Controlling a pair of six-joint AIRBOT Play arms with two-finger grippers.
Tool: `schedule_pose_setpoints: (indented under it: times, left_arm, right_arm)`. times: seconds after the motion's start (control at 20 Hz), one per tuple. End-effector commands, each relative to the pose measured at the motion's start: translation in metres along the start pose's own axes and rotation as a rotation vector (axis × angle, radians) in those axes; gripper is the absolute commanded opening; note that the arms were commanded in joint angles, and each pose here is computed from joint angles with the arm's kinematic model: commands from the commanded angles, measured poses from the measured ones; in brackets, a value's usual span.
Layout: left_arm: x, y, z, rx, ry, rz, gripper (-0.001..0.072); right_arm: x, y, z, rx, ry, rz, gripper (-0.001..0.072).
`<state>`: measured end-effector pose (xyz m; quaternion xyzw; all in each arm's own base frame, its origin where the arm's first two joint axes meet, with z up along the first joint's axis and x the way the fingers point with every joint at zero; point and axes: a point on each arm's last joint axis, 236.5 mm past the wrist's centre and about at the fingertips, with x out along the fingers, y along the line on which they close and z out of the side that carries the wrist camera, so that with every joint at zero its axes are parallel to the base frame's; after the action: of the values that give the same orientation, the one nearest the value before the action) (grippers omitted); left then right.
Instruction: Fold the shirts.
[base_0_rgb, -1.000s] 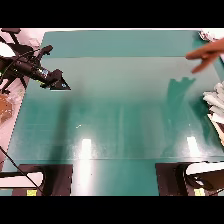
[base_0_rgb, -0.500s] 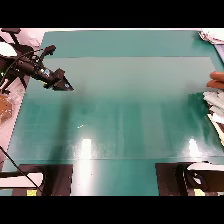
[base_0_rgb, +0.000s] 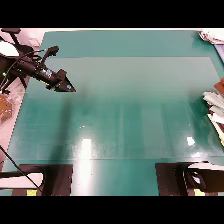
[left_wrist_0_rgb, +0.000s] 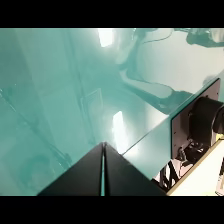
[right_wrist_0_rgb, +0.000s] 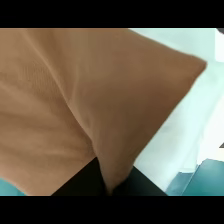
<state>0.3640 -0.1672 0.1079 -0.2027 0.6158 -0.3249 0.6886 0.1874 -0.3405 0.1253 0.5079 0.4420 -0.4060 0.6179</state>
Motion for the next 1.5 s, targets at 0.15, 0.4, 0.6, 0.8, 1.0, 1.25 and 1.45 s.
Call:
schedule_pose_setpoints:
  times: [0.15, 0.4, 0.6, 0.8, 1.0, 1.25, 1.45]
  left_arm:
    - [0.000, -0.002, -0.003, 0.001, 0.014, -0.009, 0.0023]
    - [0.000, -0.006, 0.000, 0.002, 0.001, -0.024, 0.0023]
    - [-0.003, -0.021, 0.011, 0.044, -0.054, -0.077, 0.0023]
    - [-0.038, -0.047, 0.051, 0.163, -0.322, -0.049, 0.0023]
    - [-0.084, -0.089, 0.067, 0.311, -0.508, -0.046, 0.0023]
    - [-0.099, -0.126, 0.062, 0.342, -0.528, -0.154, 0.0024]
    - [-0.092, -0.134, 0.044, 0.352, -0.452, -0.199, 0.0024]
  right_arm:
    - [0.036, -0.024, -0.016, 0.038, 0.097, -0.055, 0.0111]
    - [0.001, -0.046, -0.001, 0.076, 0.003, -0.187, 0.0711]
    - [-0.076, -0.022, 0.030, 0.021, -0.253, -0.200, 0.0711]
    - [-0.112, 0.082, 0.013, -0.221, -0.370, 0.067, 0.0581]
    - [-0.093, 0.215, -0.107, -0.633, -0.175, 0.444, 0.0018]
    - [-0.064, 0.288, -0.323, -1.267, 0.175, 0.607, 0.0018]
    - [-0.050, 0.305, -0.454, -1.575, 0.289, 0.683, 0.0018]
